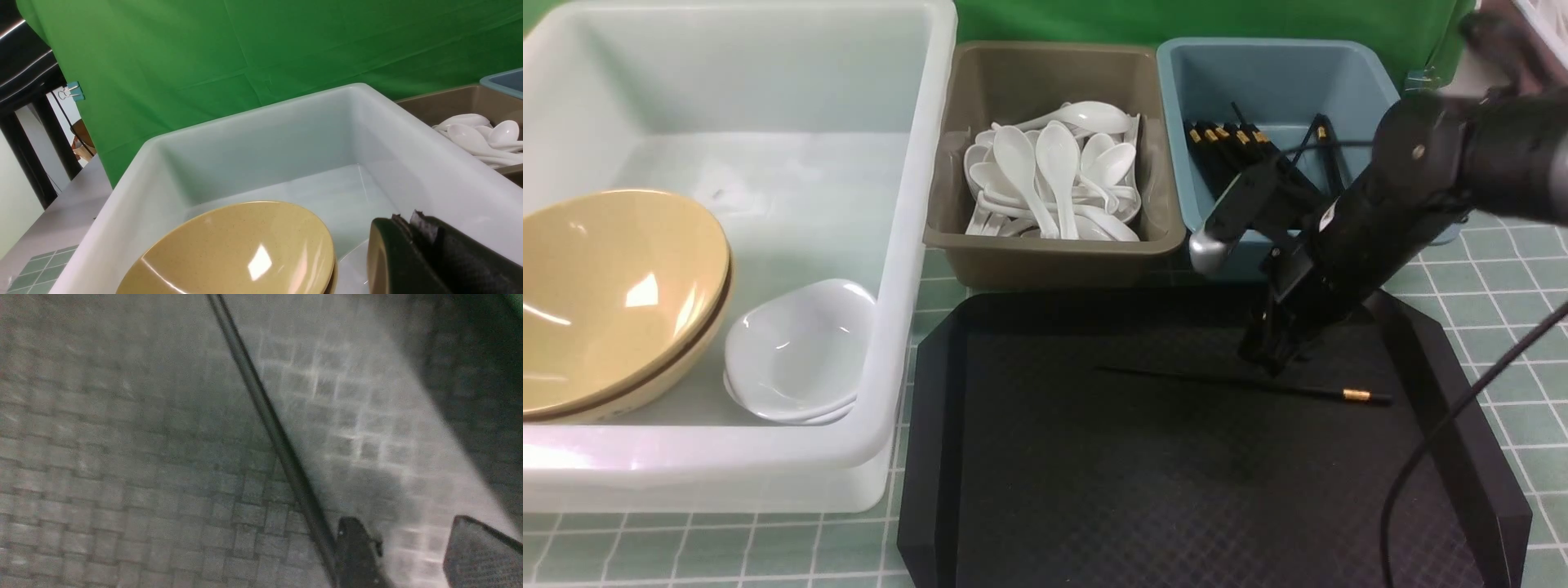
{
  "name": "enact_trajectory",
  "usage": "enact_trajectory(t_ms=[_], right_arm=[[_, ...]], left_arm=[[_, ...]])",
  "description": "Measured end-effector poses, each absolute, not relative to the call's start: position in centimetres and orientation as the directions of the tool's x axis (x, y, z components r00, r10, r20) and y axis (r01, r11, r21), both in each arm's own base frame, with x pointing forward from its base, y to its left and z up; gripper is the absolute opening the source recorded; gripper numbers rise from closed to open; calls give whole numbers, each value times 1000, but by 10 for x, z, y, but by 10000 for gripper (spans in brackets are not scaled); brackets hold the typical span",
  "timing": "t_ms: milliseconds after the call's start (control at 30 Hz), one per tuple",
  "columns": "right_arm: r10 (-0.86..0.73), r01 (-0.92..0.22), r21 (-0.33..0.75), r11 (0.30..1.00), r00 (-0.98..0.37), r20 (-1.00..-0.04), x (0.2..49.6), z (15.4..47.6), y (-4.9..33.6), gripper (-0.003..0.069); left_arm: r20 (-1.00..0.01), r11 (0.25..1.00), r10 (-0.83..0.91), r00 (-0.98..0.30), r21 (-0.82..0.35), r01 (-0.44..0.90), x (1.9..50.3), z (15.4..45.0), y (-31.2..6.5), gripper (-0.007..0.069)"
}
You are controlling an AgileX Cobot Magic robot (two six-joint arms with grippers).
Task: On blue table put chopsticks spoon bowls plates into blue grey white boxes.
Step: 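Grasp the chopsticks with the right gripper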
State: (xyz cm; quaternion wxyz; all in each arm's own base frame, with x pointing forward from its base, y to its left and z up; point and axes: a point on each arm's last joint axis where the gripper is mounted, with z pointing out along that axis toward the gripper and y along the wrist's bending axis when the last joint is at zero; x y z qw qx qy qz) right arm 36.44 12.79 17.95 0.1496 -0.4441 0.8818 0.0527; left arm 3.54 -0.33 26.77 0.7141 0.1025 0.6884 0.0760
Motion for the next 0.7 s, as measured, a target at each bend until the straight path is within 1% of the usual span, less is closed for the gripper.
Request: enact_trajectory(t_ms=[100,200,267,300,433,633,700], right_arm=[[-772,-803,-7,596,-571,-279,364,170,128,328],[-784,-813,30,582,-571,-244,360,167,132,274],[-790,-817,40,575,-568,-232,358,166,134,253],[-796,-822,36,569,-561,-226,357,166,135,229],[-804,-828,35,560,-553,-218,356,166,138,214],[-858,-873,25,487,-483,-174,345,165,156,212],[-880,-893,13,450,-446,-163,340,166,167,194]], left_arm=[[-967,967,250,41,251,33,35,268,-3,3],[-968,967,250,40,251,33,35,268,-3,3],[-968,967,250,39,251,33,35,268,-3,3],[-968,967,250,39,251,33,35,268,-3,3],[-968,967,250,39,251,33,35,268,-3,3],[-968,967,250,39,251,33,35,268,-3,3],[-968,967,250,39,251,33,35,268,-3,3]])
